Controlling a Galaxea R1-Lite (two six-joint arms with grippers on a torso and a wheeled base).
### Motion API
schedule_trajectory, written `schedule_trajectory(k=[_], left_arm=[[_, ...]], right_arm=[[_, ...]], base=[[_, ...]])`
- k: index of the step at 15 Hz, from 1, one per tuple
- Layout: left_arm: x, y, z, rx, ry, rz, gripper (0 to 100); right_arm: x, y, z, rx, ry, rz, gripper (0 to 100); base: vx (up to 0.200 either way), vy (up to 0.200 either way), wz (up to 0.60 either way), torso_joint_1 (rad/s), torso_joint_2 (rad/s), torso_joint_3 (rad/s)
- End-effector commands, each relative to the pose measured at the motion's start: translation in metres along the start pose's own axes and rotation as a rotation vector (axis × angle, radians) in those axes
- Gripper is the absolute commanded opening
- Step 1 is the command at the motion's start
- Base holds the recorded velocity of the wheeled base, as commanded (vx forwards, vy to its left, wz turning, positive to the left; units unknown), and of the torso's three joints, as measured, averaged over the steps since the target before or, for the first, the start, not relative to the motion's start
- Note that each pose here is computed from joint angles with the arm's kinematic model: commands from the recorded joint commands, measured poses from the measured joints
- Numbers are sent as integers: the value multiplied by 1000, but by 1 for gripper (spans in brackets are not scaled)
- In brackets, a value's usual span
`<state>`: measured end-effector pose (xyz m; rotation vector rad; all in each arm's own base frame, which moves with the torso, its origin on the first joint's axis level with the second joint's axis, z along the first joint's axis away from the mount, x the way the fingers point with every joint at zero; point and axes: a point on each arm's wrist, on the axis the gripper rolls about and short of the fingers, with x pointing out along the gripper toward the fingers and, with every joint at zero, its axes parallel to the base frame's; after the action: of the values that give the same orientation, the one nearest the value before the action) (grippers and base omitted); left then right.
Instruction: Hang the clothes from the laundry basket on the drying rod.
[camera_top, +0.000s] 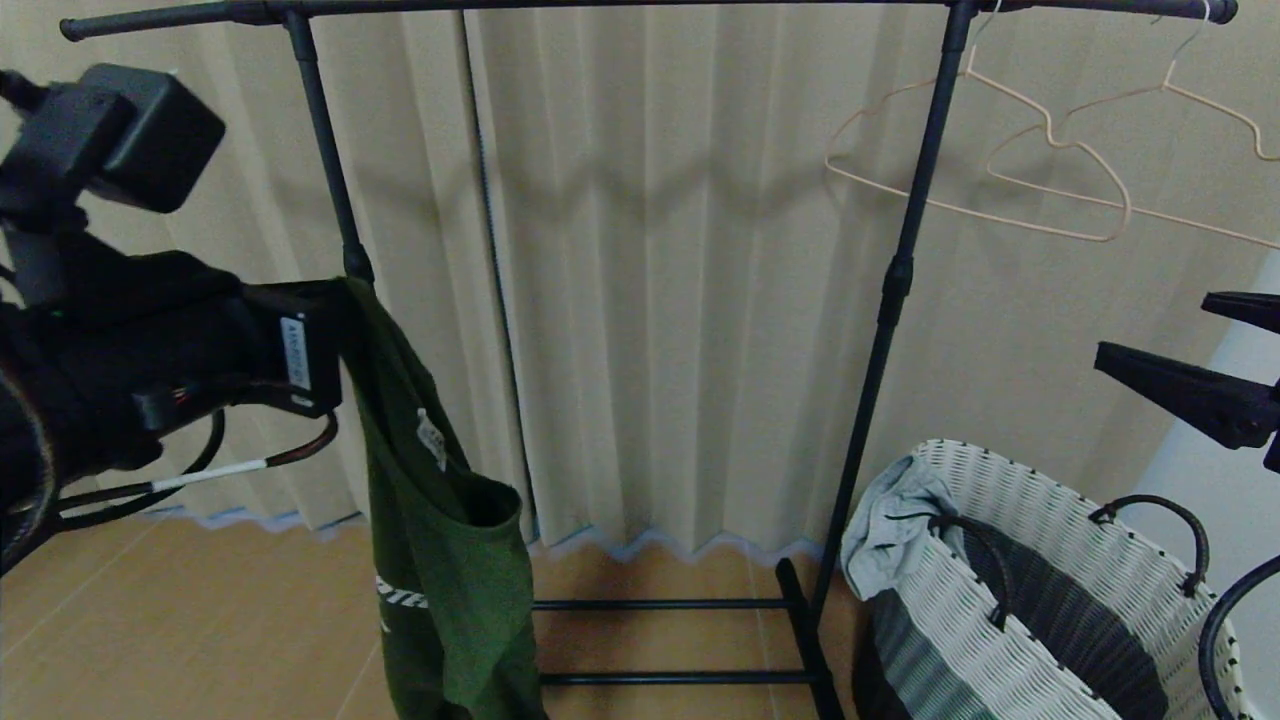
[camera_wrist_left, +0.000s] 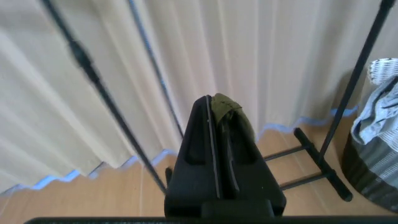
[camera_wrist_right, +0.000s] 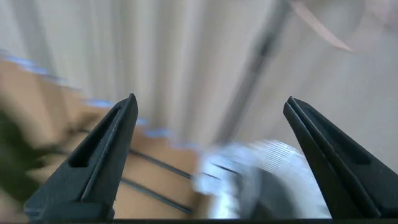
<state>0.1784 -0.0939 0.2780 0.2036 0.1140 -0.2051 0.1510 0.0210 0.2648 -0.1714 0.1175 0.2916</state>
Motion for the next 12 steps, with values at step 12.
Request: schedule_trajectory(k=[12], left_arm=[[-58,41,-40,-11,-1,115,0]], right_arm=[[8,-16,-22,-100,128,-199,100]], base=[[0,0,0,0,0,0]])
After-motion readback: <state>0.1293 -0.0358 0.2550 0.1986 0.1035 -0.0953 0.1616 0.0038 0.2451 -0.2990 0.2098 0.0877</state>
